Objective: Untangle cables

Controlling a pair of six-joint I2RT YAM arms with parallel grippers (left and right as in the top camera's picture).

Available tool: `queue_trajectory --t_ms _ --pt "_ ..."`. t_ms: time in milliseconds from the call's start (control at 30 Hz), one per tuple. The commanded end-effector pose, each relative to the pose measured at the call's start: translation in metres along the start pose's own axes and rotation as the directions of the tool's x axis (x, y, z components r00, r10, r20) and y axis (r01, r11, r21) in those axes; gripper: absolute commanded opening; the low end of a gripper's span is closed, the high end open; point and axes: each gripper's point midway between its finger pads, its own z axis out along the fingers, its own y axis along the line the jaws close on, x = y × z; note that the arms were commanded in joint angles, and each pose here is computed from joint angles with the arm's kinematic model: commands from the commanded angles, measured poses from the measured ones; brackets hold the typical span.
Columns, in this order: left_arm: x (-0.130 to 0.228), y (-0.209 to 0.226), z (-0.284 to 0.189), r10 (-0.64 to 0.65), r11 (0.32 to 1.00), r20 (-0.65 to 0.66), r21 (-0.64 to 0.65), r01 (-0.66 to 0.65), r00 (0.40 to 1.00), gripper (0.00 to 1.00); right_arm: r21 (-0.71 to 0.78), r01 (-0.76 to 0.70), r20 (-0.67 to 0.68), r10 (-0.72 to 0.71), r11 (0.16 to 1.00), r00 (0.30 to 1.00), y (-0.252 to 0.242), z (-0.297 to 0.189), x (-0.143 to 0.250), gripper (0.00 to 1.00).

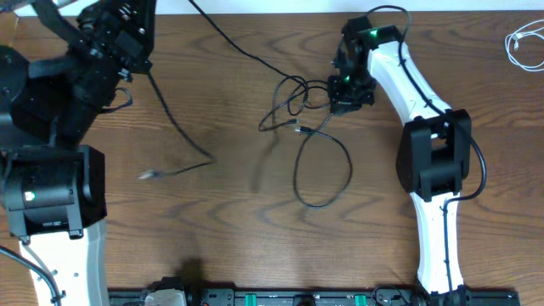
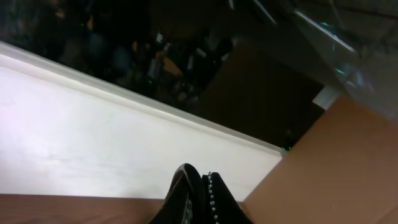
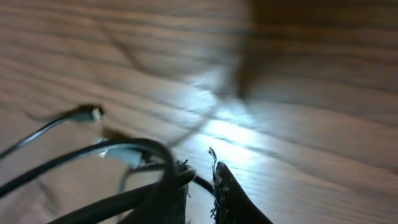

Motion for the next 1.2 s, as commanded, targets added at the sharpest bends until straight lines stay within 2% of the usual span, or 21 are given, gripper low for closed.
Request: queue_trajectory --t_ms 0,333,600,933,1167 --pt "-0.020 -0.014 -0.013 0.031 0.999 0.058 0.013 -0.032 0.998 0.07 0.051 -0.055 0.007 0.055 0.997 0.998 -0.027 0.000 -0.005 0.13" --pt "-0.035 0.001 -0.024 0.063 0.997 0.101 -0.046 -0.059 0.993 0.07 0.107 -0.102 0.041 0.098 0.989 0.994 -0.069 -0.010 -0.014 0.15" --pt "-0.056 0.042 -0.046 0.105 0.977 0.150 -0.198 -0.074 0.983 0.07 0.105 -0.143 0.044 0.139 0.984 0.989 -0.089 -0.017 -0.015 0.14" --pt "-0.081 0.092 -0.082 0.194 0.904 0.202 -0.417 -0.095 0.960 0.07 0.130 -0.188 0.052 0.183 0.974 0.982 -0.111 -0.022 -0.015 0.15" --pt "-0.085 0.115 -0.096 0.230 0.837 0.210 -0.541 -0.083 0.950 0.07 0.125 -0.243 0.055 0.238 0.962 0.970 -0.136 -0.030 -0.014 0.15"
